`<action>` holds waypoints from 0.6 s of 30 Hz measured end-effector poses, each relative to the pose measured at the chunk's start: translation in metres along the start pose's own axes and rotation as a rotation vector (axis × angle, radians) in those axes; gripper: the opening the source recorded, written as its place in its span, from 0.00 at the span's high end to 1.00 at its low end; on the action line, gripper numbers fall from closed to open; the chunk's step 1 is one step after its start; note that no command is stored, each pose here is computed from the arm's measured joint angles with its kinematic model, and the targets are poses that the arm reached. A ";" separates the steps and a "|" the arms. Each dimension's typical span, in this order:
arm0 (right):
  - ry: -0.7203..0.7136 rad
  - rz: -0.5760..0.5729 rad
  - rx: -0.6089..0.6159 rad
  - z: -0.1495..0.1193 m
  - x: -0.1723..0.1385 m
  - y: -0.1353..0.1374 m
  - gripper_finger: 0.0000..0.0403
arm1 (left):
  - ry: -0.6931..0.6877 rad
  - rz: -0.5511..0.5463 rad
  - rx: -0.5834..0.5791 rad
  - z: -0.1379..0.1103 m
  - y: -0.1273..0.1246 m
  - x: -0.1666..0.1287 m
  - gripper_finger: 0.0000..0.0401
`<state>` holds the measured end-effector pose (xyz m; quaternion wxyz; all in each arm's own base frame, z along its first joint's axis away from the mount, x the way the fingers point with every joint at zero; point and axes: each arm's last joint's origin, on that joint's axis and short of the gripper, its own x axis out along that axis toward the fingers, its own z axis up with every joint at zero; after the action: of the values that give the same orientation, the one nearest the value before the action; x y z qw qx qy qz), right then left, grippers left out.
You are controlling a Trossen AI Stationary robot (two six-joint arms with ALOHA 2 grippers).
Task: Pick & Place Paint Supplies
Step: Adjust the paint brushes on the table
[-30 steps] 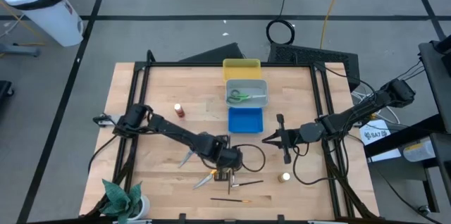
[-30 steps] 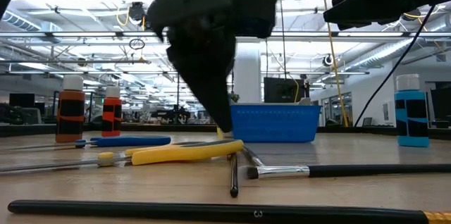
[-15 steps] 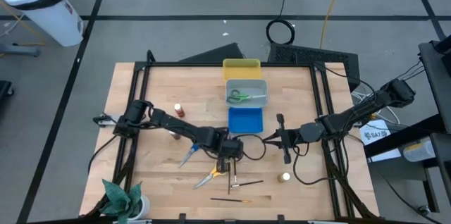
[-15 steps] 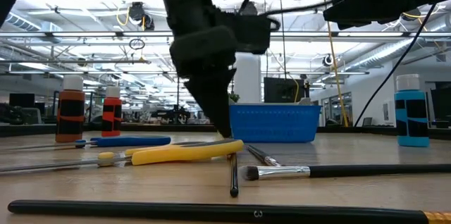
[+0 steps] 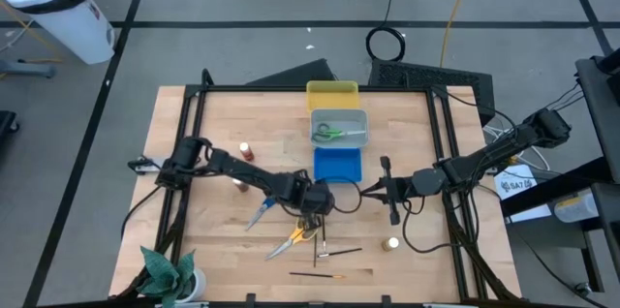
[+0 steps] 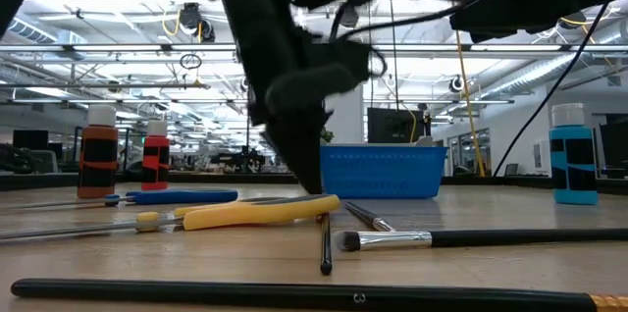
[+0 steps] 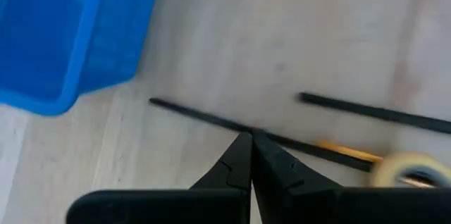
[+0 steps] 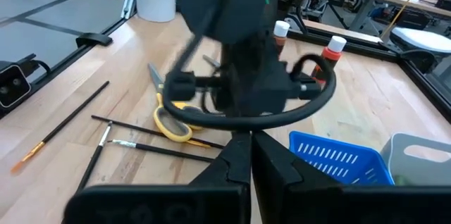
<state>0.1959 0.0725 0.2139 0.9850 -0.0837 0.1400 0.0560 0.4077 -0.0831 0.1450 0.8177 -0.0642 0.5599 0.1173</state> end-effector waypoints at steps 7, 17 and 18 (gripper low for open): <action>0.000 0.000 -0.006 0.000 0.000 0.000 1.00 | -0.033 -0.086 -0.044 -0.002 0.011 0.017 0.98; -0.001 0.000 -0.005 0.000 0.000 0.000 1.00 | -0.196 -0.210 0.074 0.012 -0.005 0.017 0.98; -0.001 0.000 -0.005 0.000 0.000 0.000 1.00 | -0.204 -0.223 0.098 0.012 -0.007 0.016 0.98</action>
<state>0.1959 0.0725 0.2140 0.9849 -0.0864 0.1393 0.0564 0.4260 -0.0846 0.1342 0.8805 -0.0737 0.4682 0.0043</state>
